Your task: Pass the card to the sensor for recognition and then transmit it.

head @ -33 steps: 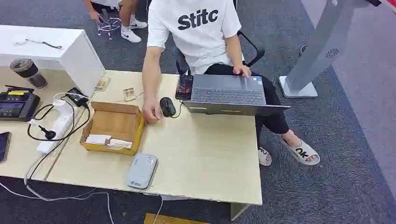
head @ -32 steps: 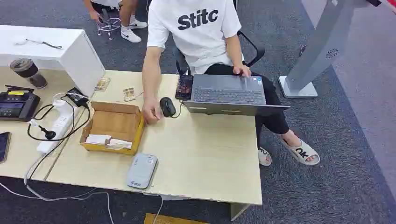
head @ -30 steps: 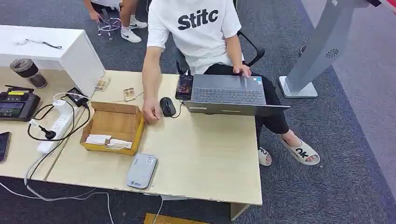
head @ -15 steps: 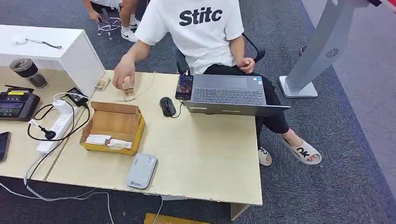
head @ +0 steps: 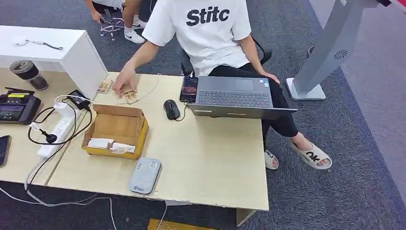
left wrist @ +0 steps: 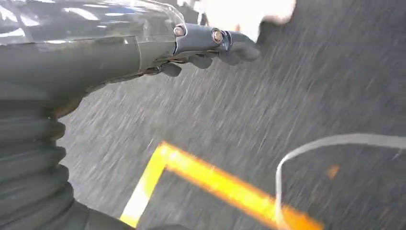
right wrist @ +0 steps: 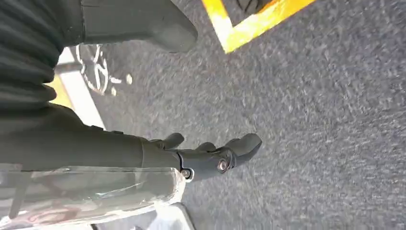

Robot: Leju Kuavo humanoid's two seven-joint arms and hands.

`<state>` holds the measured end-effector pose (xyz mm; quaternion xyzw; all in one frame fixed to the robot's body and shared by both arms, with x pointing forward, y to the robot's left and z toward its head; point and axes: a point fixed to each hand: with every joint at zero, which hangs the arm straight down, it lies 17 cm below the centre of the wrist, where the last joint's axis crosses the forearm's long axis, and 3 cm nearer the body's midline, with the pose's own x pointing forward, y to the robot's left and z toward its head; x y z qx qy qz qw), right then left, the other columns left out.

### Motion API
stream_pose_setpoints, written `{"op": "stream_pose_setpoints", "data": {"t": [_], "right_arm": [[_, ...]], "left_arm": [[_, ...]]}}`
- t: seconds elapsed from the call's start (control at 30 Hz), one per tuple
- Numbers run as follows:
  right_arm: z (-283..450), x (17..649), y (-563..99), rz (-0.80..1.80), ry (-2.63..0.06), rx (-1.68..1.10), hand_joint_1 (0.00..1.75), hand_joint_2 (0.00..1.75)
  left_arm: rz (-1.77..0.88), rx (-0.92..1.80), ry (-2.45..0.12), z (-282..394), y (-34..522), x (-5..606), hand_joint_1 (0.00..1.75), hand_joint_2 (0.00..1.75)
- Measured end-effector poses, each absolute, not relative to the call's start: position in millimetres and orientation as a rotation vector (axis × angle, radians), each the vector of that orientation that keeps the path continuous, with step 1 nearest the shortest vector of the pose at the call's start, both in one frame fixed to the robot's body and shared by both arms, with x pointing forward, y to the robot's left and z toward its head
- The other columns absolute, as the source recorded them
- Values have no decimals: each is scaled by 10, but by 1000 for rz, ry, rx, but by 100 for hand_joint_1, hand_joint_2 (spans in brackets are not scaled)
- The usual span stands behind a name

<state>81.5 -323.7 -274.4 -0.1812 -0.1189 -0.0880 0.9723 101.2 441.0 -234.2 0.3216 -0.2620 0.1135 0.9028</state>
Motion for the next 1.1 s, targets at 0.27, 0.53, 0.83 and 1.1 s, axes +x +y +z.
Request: {"op": "stream_pose_setpoints", "data": {"t": [0.27,0.53,0.83,1.1], "right_arm": [[-2742,822,-3218,-94,-247,-373,0,175],[-2733,868,-3201,-68,-264,-374,0,175],[-2739,860,-3115,-59,-256,-362,0,175],[-2739,867,-3062,-52,-259,-353,0,175]], "left_arm": [[168,885,-652,-1976,4991,1129,0,175],[-28,1004,-805,-1615,5104,1519,0,175],[-108,1016,-1059,-1102,4797,2111,0,175],[8,1098,-1189,-515,4849,2273,0,175]]}}
